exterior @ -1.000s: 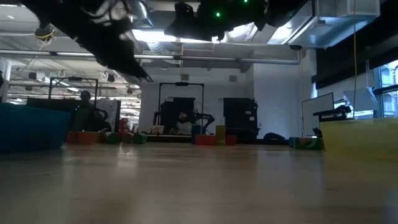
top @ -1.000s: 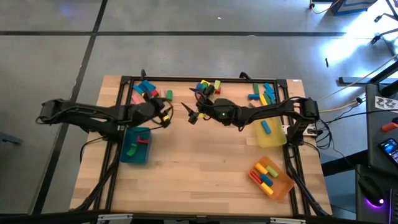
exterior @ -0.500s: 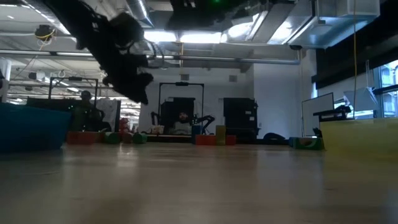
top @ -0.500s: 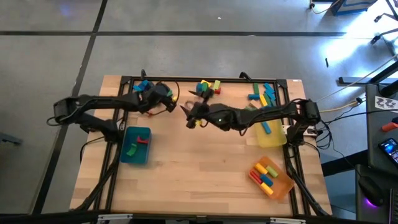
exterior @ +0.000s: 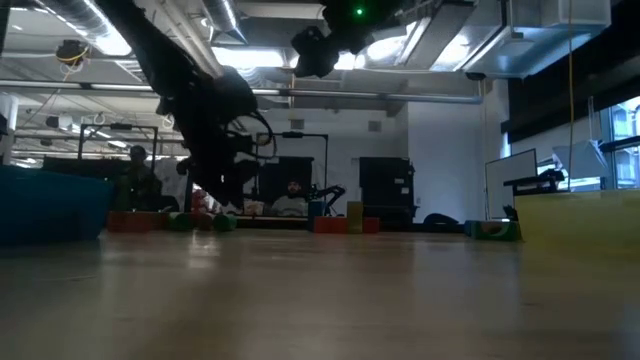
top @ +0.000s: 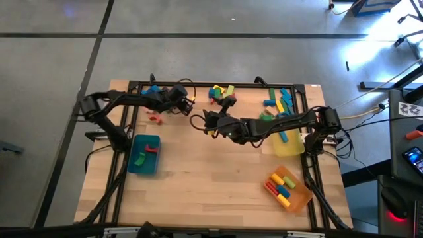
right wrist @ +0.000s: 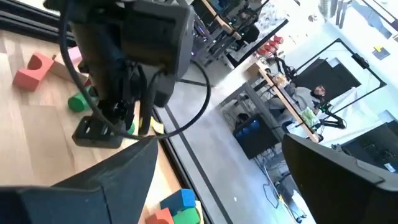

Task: Sort blocks by size
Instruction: Put the green cylindrical block into the orange bin

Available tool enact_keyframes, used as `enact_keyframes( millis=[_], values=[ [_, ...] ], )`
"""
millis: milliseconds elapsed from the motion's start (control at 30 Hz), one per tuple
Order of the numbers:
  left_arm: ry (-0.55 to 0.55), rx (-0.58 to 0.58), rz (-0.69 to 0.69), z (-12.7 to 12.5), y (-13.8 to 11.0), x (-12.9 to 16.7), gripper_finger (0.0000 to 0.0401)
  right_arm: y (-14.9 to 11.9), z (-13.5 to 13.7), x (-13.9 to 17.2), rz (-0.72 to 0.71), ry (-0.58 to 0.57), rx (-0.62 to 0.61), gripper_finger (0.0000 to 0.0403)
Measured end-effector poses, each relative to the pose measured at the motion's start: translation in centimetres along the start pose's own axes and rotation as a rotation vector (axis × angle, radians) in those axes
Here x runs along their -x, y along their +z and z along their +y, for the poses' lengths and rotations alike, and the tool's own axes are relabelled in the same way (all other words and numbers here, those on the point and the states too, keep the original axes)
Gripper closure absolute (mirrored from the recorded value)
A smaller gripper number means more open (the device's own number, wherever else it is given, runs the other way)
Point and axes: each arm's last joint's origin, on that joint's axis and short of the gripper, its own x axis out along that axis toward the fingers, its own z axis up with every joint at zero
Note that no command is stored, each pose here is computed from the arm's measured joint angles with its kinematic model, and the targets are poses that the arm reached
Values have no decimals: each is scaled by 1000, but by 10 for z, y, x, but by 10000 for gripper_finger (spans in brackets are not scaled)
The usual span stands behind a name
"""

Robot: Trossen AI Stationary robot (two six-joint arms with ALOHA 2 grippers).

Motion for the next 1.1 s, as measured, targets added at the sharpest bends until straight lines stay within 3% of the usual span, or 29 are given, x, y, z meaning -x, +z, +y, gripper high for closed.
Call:
enact_keyframes(
  millis=[367, 700, 933, 1100],
  values=[
    [85, -5, 66, 0, -8, -14, 210, 0, 0, 0, 0, 7, -21, 56],
    [27, -14, 117, -1, -12, -14, 210, 0, 0, 0, 1, 8, -41, 56],
    [-110, -46, 150, -7, -14, -13, 210, 0, 1, 0, -2, 15, -45, 56],
    [-110, -89, 168, -6, -16, -13, 239, 0, 3, 0, -32, 81, -68, 56]
  ],
)
